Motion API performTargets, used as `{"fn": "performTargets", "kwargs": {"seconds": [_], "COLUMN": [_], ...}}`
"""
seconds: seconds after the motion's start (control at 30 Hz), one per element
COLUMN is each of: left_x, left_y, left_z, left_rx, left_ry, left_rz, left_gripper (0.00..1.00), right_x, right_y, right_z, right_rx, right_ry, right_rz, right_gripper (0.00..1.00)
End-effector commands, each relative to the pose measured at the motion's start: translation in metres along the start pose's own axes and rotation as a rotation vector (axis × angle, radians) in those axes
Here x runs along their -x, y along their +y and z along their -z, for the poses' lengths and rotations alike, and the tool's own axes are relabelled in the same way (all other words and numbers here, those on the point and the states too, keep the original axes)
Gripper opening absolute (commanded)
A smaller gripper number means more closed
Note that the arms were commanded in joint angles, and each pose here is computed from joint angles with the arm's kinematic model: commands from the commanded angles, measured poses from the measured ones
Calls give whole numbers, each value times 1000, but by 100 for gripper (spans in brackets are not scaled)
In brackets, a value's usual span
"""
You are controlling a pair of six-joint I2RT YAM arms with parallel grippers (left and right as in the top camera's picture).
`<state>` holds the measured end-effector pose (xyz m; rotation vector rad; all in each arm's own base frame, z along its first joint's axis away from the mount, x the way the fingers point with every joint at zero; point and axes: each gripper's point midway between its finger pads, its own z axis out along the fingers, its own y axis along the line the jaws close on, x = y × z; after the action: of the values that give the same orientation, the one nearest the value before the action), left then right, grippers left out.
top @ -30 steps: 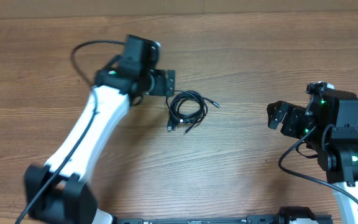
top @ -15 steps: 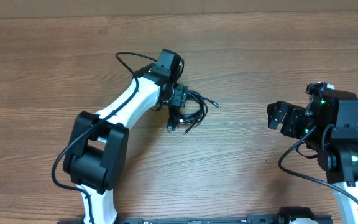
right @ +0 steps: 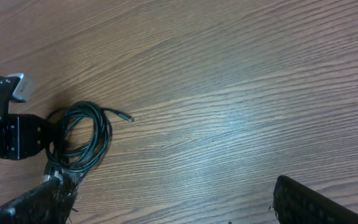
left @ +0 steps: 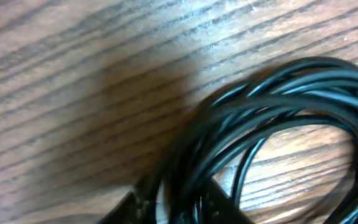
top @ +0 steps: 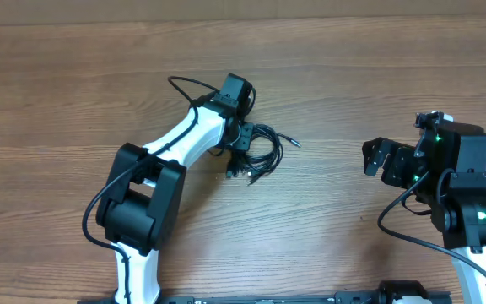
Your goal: Untangle cables
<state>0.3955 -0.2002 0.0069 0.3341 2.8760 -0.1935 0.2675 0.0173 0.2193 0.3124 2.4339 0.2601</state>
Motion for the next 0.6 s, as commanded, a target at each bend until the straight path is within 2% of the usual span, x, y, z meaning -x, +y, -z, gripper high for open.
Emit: {"fn": "performTargets", "kwargs": {"seconds": [0.0,0.23,0.33,0.43,0.57], "left_x": [1,16,34,48,56], "left_y": [-5,-15,-40,-63,-79], "left_z": [1,39,77,116,149], "left_rx": [-7,-38,-153,-268,-353], "left_ry": [7,-3,-32,-74,-115], "left_rz": [-15,-17,-29,-47,-63], "left_gripper": [4,4,4,4,4], "right_x": [10,11,11,10,10], "right_y": [4,11,28,46,58], "right_z": [8,8,7,4,-8], "right_rx": [14,50,144,239,271], "right_ry": [-34,-34,-22,3,32], "right_rz": [8,11,18,29,52], "right_gripper": [100,100,100,96,91]}}
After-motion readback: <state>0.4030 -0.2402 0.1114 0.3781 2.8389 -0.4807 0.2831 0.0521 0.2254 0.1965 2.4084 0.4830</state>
